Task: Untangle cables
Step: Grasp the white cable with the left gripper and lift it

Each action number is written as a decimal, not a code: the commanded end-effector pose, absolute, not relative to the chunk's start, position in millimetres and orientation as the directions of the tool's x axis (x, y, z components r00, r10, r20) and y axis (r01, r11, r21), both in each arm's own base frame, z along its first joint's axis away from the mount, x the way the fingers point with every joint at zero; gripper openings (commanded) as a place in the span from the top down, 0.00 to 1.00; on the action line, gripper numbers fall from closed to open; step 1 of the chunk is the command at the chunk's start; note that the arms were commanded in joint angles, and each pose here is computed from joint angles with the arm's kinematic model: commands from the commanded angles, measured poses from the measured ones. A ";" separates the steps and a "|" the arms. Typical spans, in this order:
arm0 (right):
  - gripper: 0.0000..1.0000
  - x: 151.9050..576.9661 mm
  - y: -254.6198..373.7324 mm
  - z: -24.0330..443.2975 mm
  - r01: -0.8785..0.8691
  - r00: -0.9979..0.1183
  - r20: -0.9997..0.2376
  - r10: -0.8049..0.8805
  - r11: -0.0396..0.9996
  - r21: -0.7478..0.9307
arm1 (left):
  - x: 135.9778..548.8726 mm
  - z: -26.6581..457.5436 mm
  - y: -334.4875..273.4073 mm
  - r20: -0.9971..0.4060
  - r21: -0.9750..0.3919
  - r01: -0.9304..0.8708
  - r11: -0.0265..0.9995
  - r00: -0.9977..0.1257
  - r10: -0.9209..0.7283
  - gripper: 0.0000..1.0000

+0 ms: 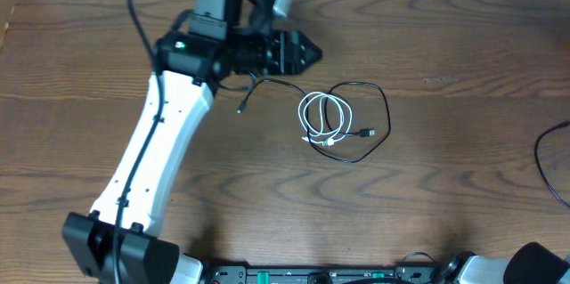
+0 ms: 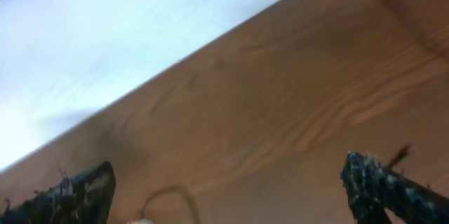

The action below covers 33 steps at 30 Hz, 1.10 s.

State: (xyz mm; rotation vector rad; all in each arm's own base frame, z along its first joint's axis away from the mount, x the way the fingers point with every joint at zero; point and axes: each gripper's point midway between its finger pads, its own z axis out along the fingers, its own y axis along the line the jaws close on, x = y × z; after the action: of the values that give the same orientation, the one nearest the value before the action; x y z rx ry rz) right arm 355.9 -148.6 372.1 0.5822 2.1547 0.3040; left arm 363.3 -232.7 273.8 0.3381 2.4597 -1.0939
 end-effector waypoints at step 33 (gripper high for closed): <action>0.06 359.5 -90.7 321.7 0.171 -0.710 -0.570 0.413 0.887 0.430 | 375.1 84.1 -265.6 -0.223 -0.239 0.192 0.952 -0.965 0.139 0.93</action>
State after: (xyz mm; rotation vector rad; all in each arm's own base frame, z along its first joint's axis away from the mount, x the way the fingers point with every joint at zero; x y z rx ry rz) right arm 358.1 -99.1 327.3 0.4519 2.3344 0.4431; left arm 360.3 -268.5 41.2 0.2533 3.0094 -0.3473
